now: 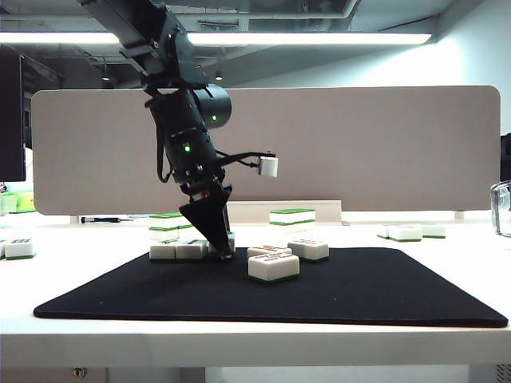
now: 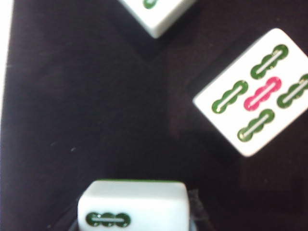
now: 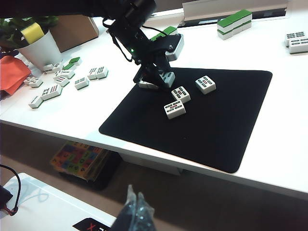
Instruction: Align six mahjong tiles in a row on the table.
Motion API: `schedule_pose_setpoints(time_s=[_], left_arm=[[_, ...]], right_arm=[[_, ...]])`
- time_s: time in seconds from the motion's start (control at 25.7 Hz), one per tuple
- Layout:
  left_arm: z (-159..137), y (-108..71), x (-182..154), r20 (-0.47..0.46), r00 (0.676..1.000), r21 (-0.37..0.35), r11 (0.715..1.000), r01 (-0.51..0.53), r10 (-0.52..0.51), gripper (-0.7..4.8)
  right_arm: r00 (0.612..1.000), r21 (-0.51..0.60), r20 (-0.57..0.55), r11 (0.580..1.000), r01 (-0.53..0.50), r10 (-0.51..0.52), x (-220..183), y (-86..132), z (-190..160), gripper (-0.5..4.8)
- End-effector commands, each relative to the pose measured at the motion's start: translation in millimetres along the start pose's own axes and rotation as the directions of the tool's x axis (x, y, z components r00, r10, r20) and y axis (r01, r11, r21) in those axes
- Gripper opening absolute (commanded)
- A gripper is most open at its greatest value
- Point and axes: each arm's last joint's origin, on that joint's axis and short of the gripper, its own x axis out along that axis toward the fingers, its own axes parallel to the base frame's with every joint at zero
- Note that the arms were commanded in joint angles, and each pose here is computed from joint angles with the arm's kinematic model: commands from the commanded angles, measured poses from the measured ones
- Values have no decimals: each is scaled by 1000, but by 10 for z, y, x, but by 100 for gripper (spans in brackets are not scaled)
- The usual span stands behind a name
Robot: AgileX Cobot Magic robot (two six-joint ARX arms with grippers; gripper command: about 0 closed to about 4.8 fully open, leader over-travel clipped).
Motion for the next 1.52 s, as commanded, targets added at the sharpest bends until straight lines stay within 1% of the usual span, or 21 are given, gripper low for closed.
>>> schedule_pose_setpoints(time_s=[0.04, 0.27, 0.47, 0.58, 0.66, 0.82, 0.85, 0.89, 0.93, 0.97, 1.01, 1.05, 1.09, 1.13, 1.17, 1.28, 1.32, 1.36, 1.4, 1.48, 1.52], left_arm=[[8, 17, 27, 17, 1000, 10, 1000, -2, 2, 200], [-33, 30, 100, 2, 1000, 1, 1000, 7, -7, 202], [-26, 30, 99, 4, 1000, 2, 1000, 6, -6, 342], [3, 19, 73, 8, 1000, -26, 1000, 2, -1, 343], [91, -8, -48, 31, 999, -51, 998, -22, 23, 342], [228, -62, -255, 69, 996, -22, 998, -62, 64, 342], [233, -57, -264, 73, 995, -22, 997, -70, 71, 342], [233, -57, -264, 73, 995, -46, 997, -68, 71, 342], [235, -57, -264, 75, 995, -167, 984, -57, 71, 342], [245, -60, -262, 85, 994, -258, 965, -43, 67, 341], [289, -89, -249, 98, 994, -409, 913, -10, 55, 341], [314, -106, -242, 102, 994, -490, 872, 7, 50, 341], [364, -142, -228, 105, 994, -574, 818, 27, 41, 341], [408, -172, -216, 114, 993, -599, 799, 44, 31, 341], [456, -207, -203, 119, 993, -607, 793, 56, 21, 341], [585, -306, -162, 110, 994, -593, 803, 56, 12, 340], [669, -368, -130, 67, 997, -577, 817, 6, 40, 337], [697, -391, -121, 39, 997, -571, 820, -27, 60, 335], [733, -426, -103, -26, 994, -570, 815, -100, 104, 335], [754, -458, -90, -86, 987, -614, 773, -162, 138, 332], [755, -462, -82, -87, 987, -628, 762, -159, 135, 331]], right_arm=[[1000, -20, 23, 1000, -2, 2, -23, 14, -8, -1], [1000, -20, 23, 1000, -2, 2, -23, 14, -8, -1], [999, -19, 26, 1000, 25, -24, -23, 7, -7, -1], [999, -18, 28, 999, 39, -39, -24, 2, -7, -1], [999, -18, 28, 999, 39, -39, -24, 2, -7, -1], [999, -19, 28, 999, 39, -39, -24, 2, -7, -1], [999, -19, 29, 999, 39, -39, -23, 2, -7, -1], [999, -19, 28, 999, 39, -39, -24, 2, -7, -1], [999, -18, 28, 999, 39, -38, -24, 2, -8, -1], [999, -18, 28, 999, 39, -38, -23, 3, -8, -1], [999, -18, 28, 999, 39, -38, -23, 3, -8, -1], [999, -18, 28, 999, 39, -38, -24, 2, -7, -1], [999, -19, 29, 999, 39, -39, -23, 3, -7, -1], [999, -19, 28, 999, 39, -39, -24, 2, -7, -1], [999, -19, 28, 999, 39, -39, -24, 2, -7, -1], [999, -19, 29, 999, 39, -39, -23, 3, -7, -1], [999, -18, 28, 999, 38, -38, -24, 2, -7, -1], [999, -18, 28, 999, 38, -38, -24, 2, -8, -1], [999, -18, 28, 999, 38, -38, -24, 2, -8, -1], [999, -18, 28, 999, 38, -38, -24, 2, -8, -1], [999, -18, 28, 999, 38, -38, -24, 2, -8, -1]])
